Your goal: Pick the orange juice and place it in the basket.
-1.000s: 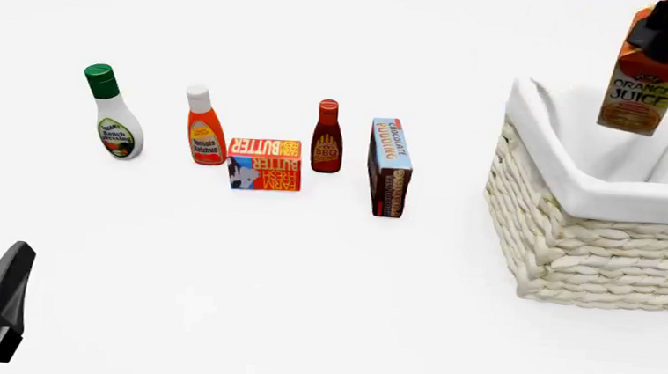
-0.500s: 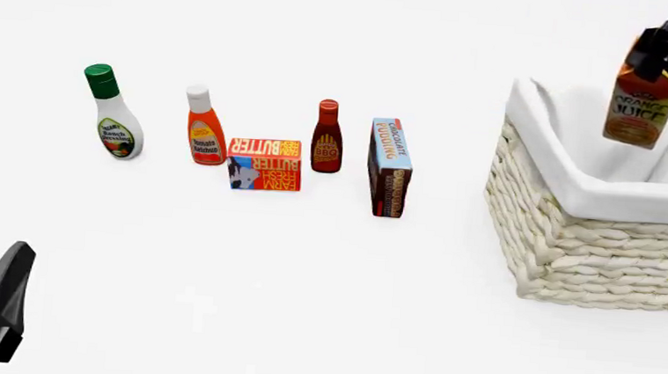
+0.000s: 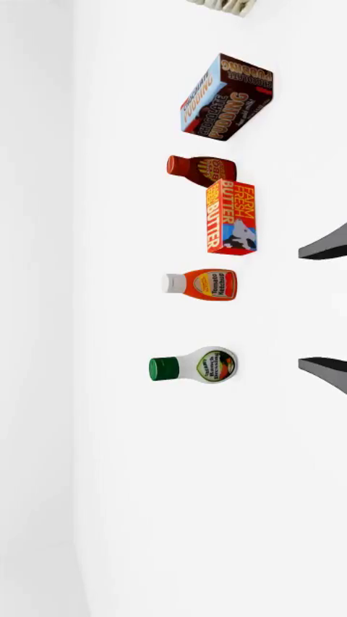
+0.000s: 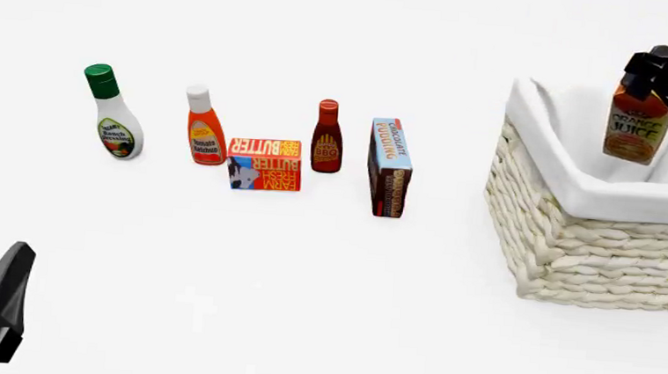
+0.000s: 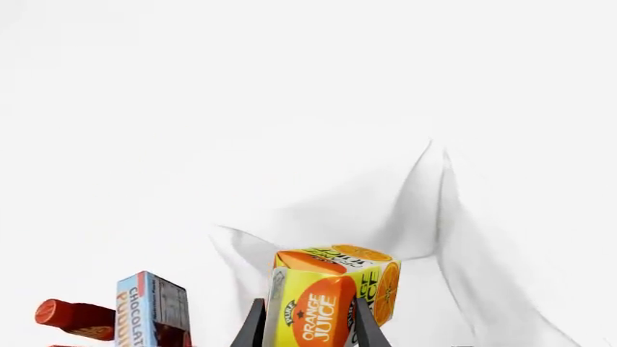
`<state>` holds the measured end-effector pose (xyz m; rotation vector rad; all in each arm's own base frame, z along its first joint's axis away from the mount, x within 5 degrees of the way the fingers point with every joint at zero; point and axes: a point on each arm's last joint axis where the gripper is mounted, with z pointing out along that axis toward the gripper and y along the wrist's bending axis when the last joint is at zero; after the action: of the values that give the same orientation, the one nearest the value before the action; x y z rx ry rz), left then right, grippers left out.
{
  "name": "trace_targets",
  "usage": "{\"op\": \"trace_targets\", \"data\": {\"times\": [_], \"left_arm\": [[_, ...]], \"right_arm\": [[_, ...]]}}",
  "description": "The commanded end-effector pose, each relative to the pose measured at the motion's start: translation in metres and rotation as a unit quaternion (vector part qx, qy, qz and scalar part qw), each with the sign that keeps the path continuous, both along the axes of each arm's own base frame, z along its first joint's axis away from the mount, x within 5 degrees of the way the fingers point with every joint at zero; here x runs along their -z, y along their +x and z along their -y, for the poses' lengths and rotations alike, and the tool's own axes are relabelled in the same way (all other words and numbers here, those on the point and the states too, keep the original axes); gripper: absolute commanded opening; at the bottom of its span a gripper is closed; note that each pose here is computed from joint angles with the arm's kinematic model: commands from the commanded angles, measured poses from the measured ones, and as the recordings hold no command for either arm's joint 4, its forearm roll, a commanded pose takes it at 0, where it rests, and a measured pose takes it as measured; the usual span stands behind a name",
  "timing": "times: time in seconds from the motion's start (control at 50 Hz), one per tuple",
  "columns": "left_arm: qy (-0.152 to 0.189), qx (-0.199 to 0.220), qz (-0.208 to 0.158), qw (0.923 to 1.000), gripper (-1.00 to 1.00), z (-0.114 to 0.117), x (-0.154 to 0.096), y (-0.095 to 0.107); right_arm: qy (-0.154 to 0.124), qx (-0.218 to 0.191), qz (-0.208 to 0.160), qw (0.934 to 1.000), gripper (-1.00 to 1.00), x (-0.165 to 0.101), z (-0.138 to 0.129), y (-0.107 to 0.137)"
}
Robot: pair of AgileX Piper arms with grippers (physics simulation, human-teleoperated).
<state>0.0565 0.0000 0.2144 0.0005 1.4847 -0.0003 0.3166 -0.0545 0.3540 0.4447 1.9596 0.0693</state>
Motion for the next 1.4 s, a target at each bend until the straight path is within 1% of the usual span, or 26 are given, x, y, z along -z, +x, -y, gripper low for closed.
{"op": "trace_targets", "data": {"times": [0.02,0.14,0.38,0.46,0.48,0.62,0.88,1.1,1.18,1.24,1.26,1.28,1.3,1.4], "left_arm": [[0.000,0.000,0.000,1.0000,1.00,0.000,0.000,0.000],[0.000,0.000,0.000,1.0000,1.00,0.000,0.000,0.000],[0.000,0.000,0.000,1.0000,1.00,0.000,0.000,0.000],[0.000,0.000,0.000,1.0000,1.00,0.000,0.000,0.000],[0.000,0.000,0.000,1.0000,1.00,0.000,0.000,0.000],[0.000,0.000,0.000,1.0000,1.00,0.000,0.000,0.000],[0.000,0.000,0.000,1.0000,1.00,0.000,0.000,0.001],[0.000,0.000,0.000,1.0000,1.00,0.000,0.000,0.001],[0.000,0.000,0.000,1.0000,1.00,0.000,0.000,0.000],[0.000,0.000,0.000,1.0000,1.00,0.000,0.000,0.000],[0.000,0.000,0.000,1.0000,1.00,0.000,0.000,0.000],[0.000,0.000,0.000,1.0000,1.00,0.000,0.000,0.000],[0.000,0.000,0.000,1.0000,1.00,0.000,0.000,0.000],[0.000,0.000,0.000,1.0000,1.00,0.000,0.000,0.000]], "right_arm": [[0.003,0.017,-0.003,0.9998,-1.00,0.006,0.011,0.006],[0.006,0.021,-0.011,0.9997,-1.00,0.014,0.014,0.007],[0.006,0.016,-0.022,0.9996,-1.00,0.024,0.012,0.015],[0.005,0.016,-0.031,0.9994,-1.00,0.032,0.014,0.019],[0.009,0.019,-0.031,0.9993,-1.00,0.033,0.015,0.019],[0.006,0.021,-0.042,0.9989,-1.00,0.039,0.019,0.023],[0.002,0.020,-0.068,0.9975,-1.00,0.060,0.024,0.032],[-0.001,0.021,-0.078,0.9968,-1.00,0.066,0.028,0.035],[0.000,0.034,-0.072,0.9968,-1.00,0.062,0.036,0.034],[0.006,0.034,-0.069,0.9970,-1.00,0.060,0.033,0.033],[0.003,0.035,-0.068,0.9971,-1.00,0.059,0.035,0.032],[0.001,0.038,-0.068,0.9970,1.00,0.058,0.038,0.032],[0.004,0.036,-0.068,0.9971,1.00,0.058,0.035,0.031],[0.002,0.037,-0.065,0.9972,1.00,0.056,0.036,0.029]]}}
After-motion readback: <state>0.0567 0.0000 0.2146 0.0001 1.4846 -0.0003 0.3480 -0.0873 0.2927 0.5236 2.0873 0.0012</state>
